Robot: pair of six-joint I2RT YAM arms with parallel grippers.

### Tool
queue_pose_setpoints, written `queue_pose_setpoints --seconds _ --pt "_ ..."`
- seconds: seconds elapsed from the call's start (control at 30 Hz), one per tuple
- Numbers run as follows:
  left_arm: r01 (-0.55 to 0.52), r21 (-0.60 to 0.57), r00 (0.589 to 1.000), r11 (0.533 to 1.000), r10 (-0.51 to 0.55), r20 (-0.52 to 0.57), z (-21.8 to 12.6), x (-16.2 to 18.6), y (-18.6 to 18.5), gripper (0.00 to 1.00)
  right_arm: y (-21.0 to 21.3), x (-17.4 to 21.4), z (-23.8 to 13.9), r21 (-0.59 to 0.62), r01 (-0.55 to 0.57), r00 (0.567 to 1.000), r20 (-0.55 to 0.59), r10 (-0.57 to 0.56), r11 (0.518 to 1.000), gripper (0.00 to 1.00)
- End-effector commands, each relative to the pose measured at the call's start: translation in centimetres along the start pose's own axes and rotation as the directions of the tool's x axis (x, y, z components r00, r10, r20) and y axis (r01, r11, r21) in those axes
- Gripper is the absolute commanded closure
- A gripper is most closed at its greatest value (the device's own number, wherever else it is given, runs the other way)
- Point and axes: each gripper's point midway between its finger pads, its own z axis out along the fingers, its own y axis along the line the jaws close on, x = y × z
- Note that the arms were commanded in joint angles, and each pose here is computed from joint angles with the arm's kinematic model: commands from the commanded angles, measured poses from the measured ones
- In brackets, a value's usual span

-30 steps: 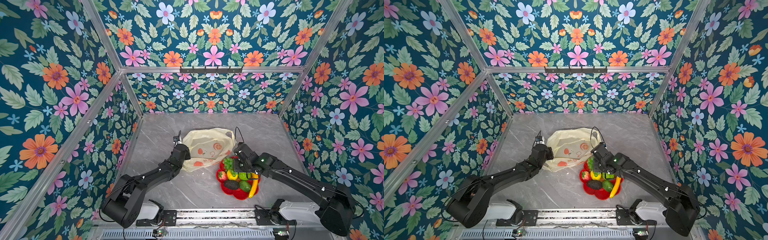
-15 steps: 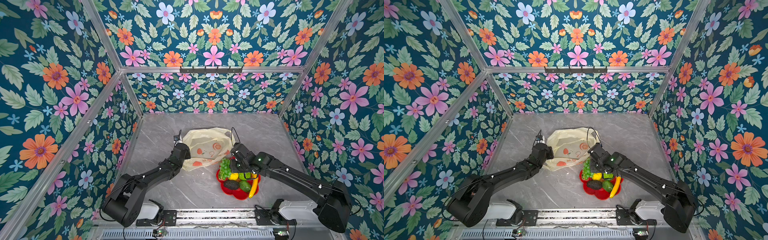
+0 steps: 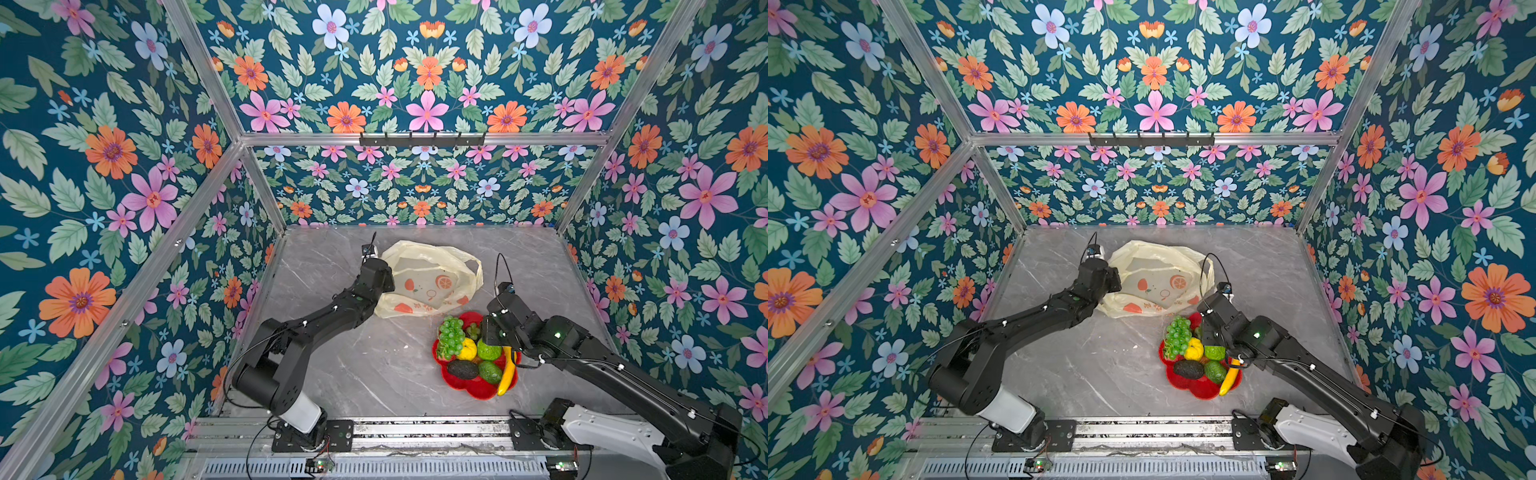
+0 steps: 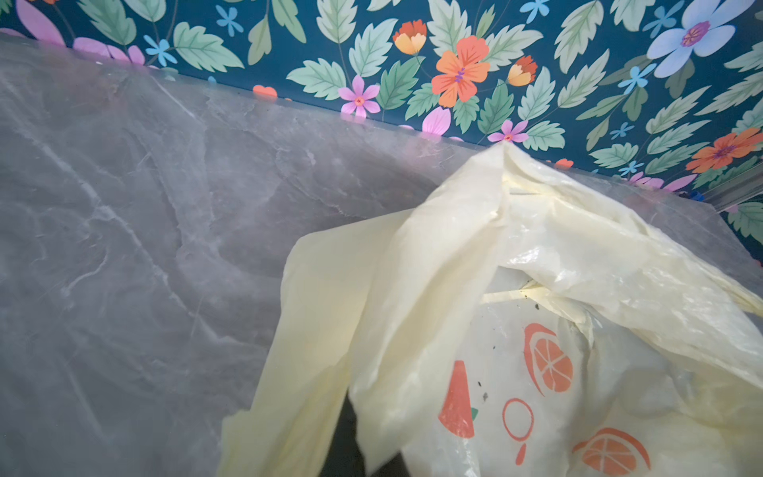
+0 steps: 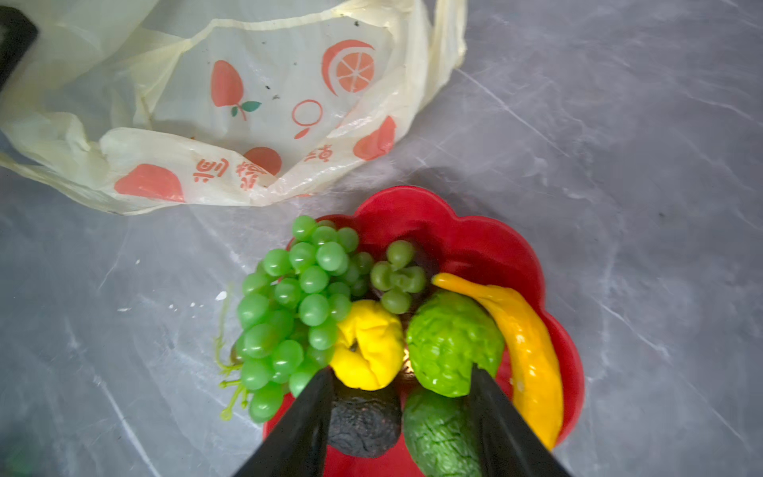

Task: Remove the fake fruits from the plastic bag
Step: 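Release the bag with the left gripper while the right gripper withdraws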

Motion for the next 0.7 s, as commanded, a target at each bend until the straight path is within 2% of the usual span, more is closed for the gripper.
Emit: queue_pose_setpoints --seconds 0.0,0.03,0.17,0.33,0.4,0.6,0.67 --pt "-0.024 0.024 1.0 0.999 0.024 0.006 2.0 -1.2 -1.6 1.0 -2.5 0.9 -0.3 0.058 -0.11 0.994 0.004 0.11 0.992 0.35" --pt "-0.04 0.026 0.999 0.999 0.039 0.005 3.0 -1.6 -2.2 1.0 -3.1 1.4 -0.4 0.06 -0.149 0.989 0.005 0.149 0.987 0.28" --pt "-0.095 0.037 0.995 0.995 0.095 -0.014 6.7 -2.5 -4.2 1.0 -5.5 3.7 -0.4 0.067 -0.297 0.955 0.014 0.297 0.952 0.14" --pt "-0.147 0.054 0.988 0.988 0.149 -0.037 10.5 -3.3 -6.3 1.0 -7.3 5.9 -0.7 0.031 -0.432 0.902 0.031 0.431 0.901 0.01" --pt "-0.159 0.058 0.986 0.986 0.162 -0.046 11.5 -3.5 -6.9 0.99 -7.3 6.6 -0.6 -0.003 -0.472 0.882 0.019 0.472 0.882 0.01" --pt "-0.167 0.064 0.983 0.984 0.171 -0.07 12.1 -4.0 -7.6 0.7 -7.5 8.8 0.5 0.004 -0.542 0.84 -0.04 0.541 0.841 0.01" --pt "-0.173 0.081 0.98 0.982 0.18 -0.086 11.7 -4.0 -7.9 0.55 -7.0 9.3 1.1 0.004 -0.541 0.838 -0.073 0.54 0.841 0.01"
